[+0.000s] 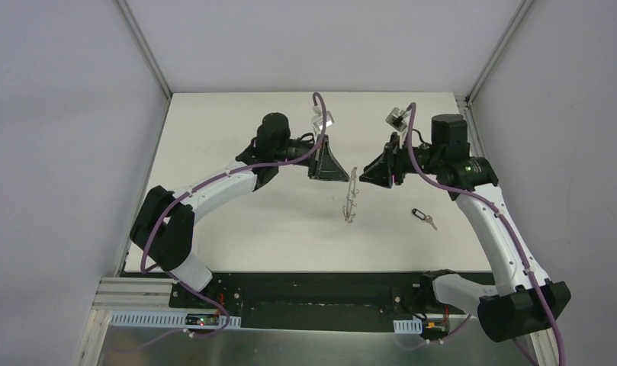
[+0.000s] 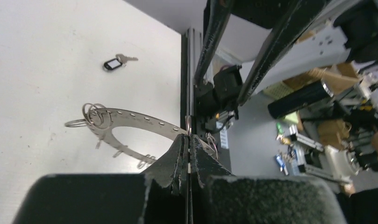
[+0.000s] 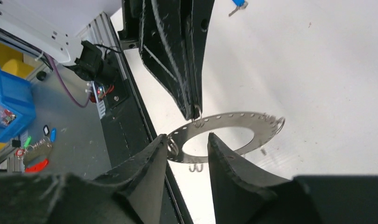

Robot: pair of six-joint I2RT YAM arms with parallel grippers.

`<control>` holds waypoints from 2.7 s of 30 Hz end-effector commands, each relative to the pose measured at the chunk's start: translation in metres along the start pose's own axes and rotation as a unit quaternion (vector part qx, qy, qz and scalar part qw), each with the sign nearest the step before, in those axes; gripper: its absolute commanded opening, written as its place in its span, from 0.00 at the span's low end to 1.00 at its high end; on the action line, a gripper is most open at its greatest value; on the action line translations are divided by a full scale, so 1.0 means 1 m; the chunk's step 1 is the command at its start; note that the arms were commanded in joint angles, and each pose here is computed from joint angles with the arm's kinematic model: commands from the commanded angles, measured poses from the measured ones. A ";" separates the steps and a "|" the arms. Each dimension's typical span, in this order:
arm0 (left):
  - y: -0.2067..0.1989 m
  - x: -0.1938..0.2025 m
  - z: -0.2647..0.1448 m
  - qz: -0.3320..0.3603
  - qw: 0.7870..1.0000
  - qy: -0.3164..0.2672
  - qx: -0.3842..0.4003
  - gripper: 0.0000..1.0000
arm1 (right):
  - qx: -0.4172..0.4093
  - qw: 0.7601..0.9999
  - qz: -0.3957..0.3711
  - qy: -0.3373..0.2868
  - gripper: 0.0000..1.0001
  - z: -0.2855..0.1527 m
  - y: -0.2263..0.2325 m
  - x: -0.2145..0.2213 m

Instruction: Put the keys on the keyring

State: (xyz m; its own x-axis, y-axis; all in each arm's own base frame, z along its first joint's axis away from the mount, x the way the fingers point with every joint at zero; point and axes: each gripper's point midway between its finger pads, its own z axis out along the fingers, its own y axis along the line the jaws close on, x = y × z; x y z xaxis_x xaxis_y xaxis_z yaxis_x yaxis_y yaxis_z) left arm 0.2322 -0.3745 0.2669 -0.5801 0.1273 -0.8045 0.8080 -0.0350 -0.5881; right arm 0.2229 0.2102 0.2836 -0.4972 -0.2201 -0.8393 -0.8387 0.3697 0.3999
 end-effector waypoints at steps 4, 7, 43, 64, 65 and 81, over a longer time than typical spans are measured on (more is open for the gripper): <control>-0.036 -0.055 -0.006 0.011 0.994 -0.100 0.048 0.00 | -0.019 0.997 0.018 -0.074 0.42 -0.014 0.007 -0.026; -0.034 -0.054 -0.006 0.000 0.993 -0.104 0.048 0.00 | -0.018 0.996 0.033 -0.080 0.42 -0.013 0.003 -0.028; -0.036 -0.051 -0.004 -0.004 0.993 -0.105 0.054 0.00 | -0.108 0.990 0.068 -0.063 0.00 0.008 0.012 -0.036; -0.010 -0.018 -0.040 0.079 0.993 0.033 -0.086 0.42 | 0.078 0.988 -0.129 0.017 0.00 0.003 0.009 -0.027; -0.008 -0.020 -0.042 0.070 0.992 0.033 -0.097 0.43 | 0.079 0.988 -0.129 0.018 0.00 0.003 0.010 -0.027; 0.045 0.010 -0.096 -0.013 0.944 0.167 -0.285 0.49 | 0.133 0.982 -0.129 0.029 0.00 0.006 0.000 -0.010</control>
State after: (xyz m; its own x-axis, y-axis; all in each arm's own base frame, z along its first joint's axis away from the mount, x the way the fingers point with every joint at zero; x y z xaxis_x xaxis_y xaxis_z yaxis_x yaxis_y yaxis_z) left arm 0.2711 -0.3081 0.2622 -0.5954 0.3429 -0.7266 0.7903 0.4129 -0.4528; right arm 0.2294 0.2235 0.2771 -0.3491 -0.4151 -0.8401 -0.8623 0.4933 0.1145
